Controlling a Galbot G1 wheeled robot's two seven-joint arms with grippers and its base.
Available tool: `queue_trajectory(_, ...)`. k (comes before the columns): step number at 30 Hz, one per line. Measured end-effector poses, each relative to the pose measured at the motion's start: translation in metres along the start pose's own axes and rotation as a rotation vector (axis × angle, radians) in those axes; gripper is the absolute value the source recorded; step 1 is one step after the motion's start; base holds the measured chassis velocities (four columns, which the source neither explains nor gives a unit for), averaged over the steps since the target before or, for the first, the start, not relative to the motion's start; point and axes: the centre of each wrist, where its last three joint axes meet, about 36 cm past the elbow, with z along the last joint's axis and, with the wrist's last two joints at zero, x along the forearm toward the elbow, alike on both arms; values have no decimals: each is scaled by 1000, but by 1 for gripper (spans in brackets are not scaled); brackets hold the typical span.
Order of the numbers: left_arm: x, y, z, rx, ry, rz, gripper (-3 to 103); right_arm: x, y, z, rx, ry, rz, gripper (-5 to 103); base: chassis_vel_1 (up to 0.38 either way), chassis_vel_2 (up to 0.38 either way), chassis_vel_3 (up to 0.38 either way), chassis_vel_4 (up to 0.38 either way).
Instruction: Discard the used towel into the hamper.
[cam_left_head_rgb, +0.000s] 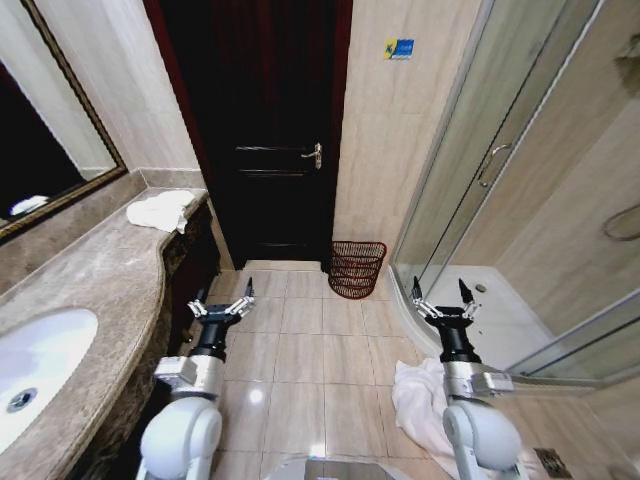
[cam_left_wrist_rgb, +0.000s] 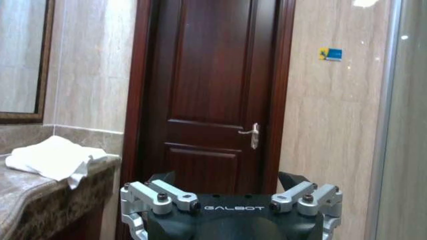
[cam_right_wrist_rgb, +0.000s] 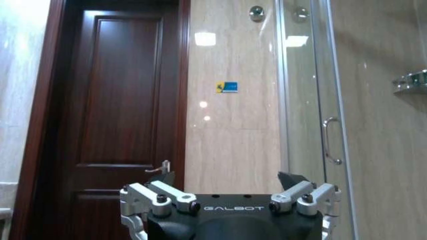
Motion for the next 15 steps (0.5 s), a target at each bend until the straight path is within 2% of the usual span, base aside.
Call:
queue_trajectory(8, -5, -4, 9, 8, 7, 4, 100, 1, 0, 0, 5, 2, -16, 100, -15, 6, 19, -23)
queue_trajectory(15, -8, -2, 16, 23, -7, 3, 100, 0, 2, 5, 2, 4, -24, 100, -121, 112, 128, -130)
